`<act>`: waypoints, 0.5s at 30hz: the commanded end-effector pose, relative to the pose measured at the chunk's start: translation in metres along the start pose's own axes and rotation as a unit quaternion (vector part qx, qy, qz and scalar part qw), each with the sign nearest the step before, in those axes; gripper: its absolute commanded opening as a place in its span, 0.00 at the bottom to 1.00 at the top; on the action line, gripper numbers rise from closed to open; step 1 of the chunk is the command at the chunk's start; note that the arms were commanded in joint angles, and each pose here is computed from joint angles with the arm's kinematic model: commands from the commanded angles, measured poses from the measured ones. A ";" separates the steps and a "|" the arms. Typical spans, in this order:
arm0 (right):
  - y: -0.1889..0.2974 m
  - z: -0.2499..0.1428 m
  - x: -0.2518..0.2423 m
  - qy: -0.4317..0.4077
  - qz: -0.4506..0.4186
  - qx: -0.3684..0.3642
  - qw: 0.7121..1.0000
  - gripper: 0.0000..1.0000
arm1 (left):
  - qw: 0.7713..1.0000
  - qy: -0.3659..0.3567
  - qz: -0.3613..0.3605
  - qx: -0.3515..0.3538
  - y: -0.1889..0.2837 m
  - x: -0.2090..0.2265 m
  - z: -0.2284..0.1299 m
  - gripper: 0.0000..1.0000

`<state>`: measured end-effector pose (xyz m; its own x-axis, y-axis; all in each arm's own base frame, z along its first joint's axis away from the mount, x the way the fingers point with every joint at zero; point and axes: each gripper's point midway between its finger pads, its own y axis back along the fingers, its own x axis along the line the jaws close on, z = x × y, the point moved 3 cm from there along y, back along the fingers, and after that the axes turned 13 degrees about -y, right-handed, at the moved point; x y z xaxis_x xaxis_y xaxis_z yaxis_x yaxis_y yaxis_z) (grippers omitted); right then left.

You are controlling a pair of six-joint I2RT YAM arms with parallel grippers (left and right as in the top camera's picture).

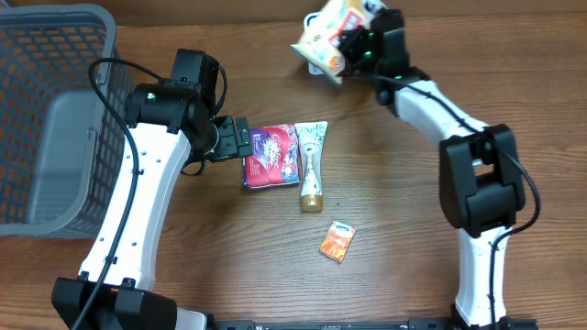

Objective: Scan the item barcode

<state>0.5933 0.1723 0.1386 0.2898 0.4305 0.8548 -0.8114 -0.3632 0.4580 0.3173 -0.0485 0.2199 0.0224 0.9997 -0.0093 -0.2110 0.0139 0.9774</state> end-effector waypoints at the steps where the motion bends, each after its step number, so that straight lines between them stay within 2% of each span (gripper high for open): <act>1: 0.069 0.078 0.058 0.007 0.050 -0.069 0.996 0.04 | 1.000 0.004 0.004 -0.006 0.002 0.000 0.002 1.00; 5: 0.118 0.142 0.027 -0.033 -0.018 -0.118 0.992 0.04 | 1.000 0.004 0.004 -0.006 0.002 0.000 0.002 1.00; 8: 0.156 0.185 -0.022 -0.080 -0.094 -0.148 0.981 0.04 | 1.000 0.004 0.004 -0.006 0.002 0.000 0.002 1.00; 10: 0.188 0.218 -0.075 -0.130 -0.162 -0.167 0.964 0.04 | 1.000 0.004 0.004 -0.006 0.002 0.000 0.002 1.00; 15: 0.259 0.263 -0.174 -0.217 -0.286 -0.227 0.905 0.04 | 1.000 0.004 0.004 -0.006 0.002 0.000 0.002 1.00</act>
<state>0.4951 -0.1603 0.1829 0.7631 0.1249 0.6340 -0.6460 0.1203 0.7538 0.3174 -0.0485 0.2199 0.0224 0.9997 -0.0094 -0.2114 0.0139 0.9773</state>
